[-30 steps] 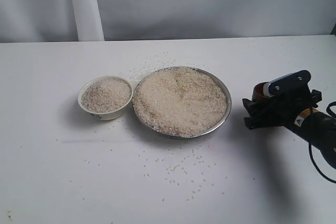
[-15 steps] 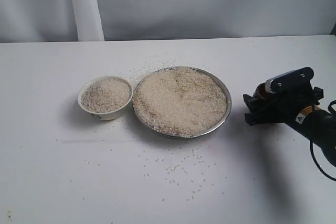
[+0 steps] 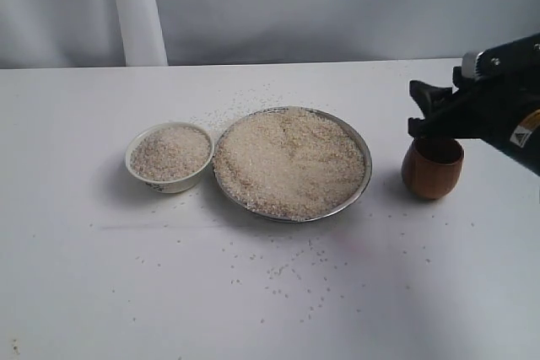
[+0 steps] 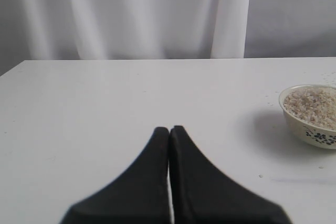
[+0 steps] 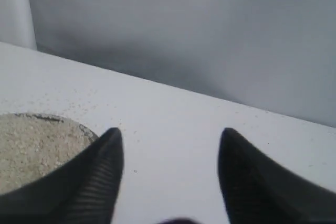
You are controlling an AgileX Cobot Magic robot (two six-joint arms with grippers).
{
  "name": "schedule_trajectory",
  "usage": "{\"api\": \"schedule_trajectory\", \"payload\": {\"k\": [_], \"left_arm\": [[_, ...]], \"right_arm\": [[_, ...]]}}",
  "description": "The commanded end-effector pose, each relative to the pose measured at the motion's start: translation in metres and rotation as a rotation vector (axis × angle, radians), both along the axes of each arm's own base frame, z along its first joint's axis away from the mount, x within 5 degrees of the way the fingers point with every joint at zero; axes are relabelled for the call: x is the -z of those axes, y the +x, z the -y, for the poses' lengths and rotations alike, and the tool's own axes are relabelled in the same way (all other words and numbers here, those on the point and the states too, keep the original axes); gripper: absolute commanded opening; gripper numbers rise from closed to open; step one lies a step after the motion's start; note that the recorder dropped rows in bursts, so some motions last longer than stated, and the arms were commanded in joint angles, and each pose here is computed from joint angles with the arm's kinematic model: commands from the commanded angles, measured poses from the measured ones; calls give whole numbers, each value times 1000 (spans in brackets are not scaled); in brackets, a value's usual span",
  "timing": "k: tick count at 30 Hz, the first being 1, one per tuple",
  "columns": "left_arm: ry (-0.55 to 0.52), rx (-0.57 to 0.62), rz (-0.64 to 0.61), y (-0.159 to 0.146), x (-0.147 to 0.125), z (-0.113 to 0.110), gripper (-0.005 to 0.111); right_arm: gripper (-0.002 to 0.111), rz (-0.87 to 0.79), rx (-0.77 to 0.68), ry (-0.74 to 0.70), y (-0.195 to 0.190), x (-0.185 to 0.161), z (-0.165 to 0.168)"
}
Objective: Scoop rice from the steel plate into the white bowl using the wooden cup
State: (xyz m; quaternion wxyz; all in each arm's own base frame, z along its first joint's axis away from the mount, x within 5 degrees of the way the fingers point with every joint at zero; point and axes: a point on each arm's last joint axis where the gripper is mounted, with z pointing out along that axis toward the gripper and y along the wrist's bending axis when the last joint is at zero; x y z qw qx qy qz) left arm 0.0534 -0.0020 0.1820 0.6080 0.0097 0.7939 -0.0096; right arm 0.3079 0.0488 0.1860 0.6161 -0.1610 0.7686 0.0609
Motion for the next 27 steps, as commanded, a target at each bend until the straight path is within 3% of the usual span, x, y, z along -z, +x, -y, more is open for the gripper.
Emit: {"api": "schedule_trajectory", "payload": {"k": [1, 3, 13, 20, 27], "left_arm": [[-3, 1, 7, 0, 0, 0, 0], [-3, 1, 7, 0, 0, 0, 0], [-3, 1, 7, 0, 0, 0, 0], [-3, 1, 7, 0, 0, 0, 0], [-3, 1, 7, 0, 0, 0, 0]], "right_arm": [[21, -11, 9, 10, -14, -29, 3], [0, 22, -12, -9, -26, -51, 3], [0, 144, 0, 21, -76, -117, -1], [0, 235, 75, 175, -133, -163, 13], [0, 331, 65, 196, -153, -179, 16]]}}
